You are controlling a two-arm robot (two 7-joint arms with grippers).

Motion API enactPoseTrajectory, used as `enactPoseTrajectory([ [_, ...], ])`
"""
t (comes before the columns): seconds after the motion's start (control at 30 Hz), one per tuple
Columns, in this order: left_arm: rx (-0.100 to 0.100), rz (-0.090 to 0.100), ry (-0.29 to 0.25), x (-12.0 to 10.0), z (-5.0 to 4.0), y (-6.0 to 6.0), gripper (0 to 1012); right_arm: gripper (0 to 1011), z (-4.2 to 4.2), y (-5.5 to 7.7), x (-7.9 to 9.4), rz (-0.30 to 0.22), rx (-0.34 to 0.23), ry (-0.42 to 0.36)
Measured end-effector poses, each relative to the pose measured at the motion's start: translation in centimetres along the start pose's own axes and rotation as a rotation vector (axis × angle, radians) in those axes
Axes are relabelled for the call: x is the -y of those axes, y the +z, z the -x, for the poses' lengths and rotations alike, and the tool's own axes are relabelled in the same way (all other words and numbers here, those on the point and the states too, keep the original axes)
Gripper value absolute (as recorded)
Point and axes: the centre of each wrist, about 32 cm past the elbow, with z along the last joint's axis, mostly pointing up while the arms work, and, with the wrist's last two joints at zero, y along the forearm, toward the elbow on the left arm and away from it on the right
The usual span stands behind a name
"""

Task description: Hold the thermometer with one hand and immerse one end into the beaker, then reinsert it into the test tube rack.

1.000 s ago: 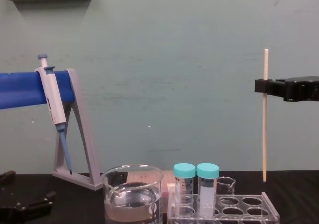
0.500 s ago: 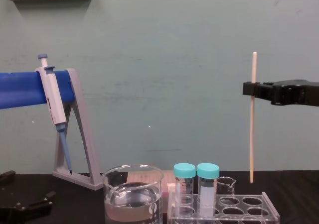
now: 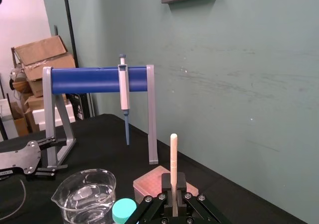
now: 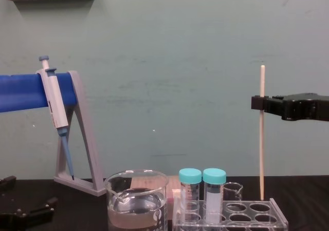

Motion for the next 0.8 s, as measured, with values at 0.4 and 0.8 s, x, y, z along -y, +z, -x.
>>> enactPoseTrajectory([
  [0.4, 0.000, 0.000, 0.000, 0.0, 0.00, 0.0, 1004, 47, -0.38, -1.3, -0.3, -0.016, -0.002, 0.022],
  [0.8, 0.000, 0.000, 0.000, 0.0, 0.00, 0.0, 1004, 47, -0.63, -2.2, 0.1, 0.006, -0.006, 0.015],
])
